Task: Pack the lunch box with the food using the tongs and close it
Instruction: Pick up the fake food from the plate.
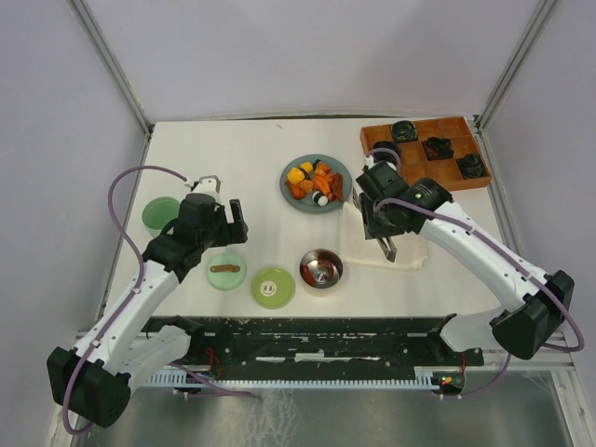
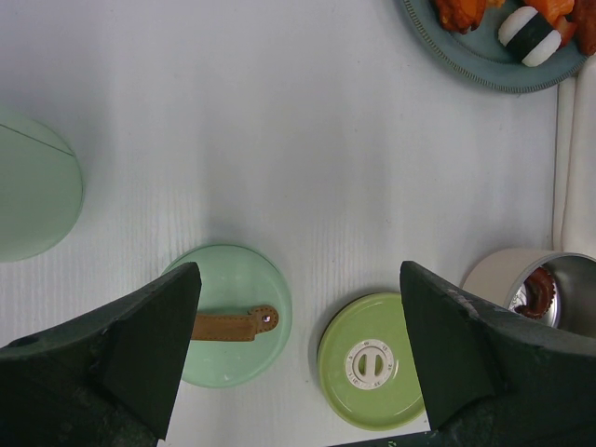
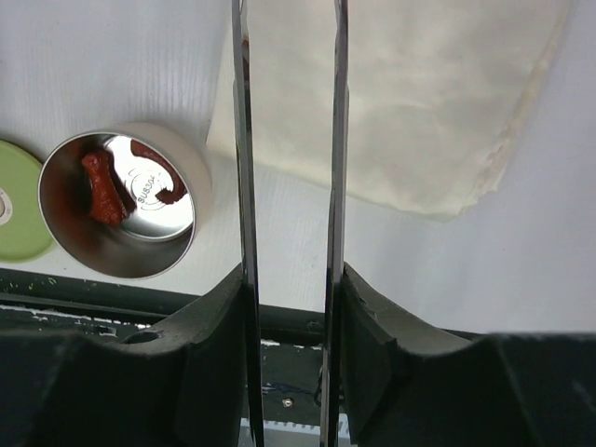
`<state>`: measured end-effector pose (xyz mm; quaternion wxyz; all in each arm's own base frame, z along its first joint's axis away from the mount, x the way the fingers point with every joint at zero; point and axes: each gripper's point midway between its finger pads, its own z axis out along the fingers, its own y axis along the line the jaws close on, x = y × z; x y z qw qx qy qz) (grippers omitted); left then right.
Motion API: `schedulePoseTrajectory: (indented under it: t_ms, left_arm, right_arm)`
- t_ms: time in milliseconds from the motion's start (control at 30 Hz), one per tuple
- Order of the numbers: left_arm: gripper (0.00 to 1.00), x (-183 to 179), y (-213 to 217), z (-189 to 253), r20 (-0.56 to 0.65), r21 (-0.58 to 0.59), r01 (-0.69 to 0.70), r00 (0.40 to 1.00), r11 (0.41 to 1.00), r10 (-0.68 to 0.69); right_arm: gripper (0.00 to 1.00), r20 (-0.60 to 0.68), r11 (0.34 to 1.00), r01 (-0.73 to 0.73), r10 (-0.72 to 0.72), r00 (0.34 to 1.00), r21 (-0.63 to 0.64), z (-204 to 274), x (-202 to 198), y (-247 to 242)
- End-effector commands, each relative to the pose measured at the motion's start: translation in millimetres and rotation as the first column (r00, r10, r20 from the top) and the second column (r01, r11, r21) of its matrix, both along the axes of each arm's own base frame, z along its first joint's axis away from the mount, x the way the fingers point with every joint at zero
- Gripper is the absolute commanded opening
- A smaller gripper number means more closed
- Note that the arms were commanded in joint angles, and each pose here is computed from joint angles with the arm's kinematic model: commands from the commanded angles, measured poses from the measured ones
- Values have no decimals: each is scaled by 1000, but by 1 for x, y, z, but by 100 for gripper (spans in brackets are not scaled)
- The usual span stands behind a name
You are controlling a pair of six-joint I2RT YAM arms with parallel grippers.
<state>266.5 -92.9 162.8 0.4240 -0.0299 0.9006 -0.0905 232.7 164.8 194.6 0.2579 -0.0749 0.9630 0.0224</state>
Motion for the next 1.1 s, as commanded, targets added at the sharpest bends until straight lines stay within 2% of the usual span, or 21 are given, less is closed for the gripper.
schedulePoseTrajectory:
  t_ms: [0,300,533,900,1067]
  left_arm:
    - [93,10,1,17,65,16,8,998,1000,-9]
    - [93,9,1,16,62,16,10,998,1000,-11]
    - [93,10,1,17,63,15,9,998,1000,-10]
    - [93,10,1,17,64,13,10,998,1000,-11]
    - [93,10,1,18,67,14,8,998,1000,-9]
  right_arm:
    - [47,52,998,-21,18,998,61,14,26,12]
    - [48,-7,998,-63,63,998,28,-3,46,24]
    - [48,-36,984,-126,131,991,126,-7,56,56]
    - [48,-9,994,-113,113,994,8,-7,103,57]
    - [48,14,995,-96,96,995,24,-2,131,61]
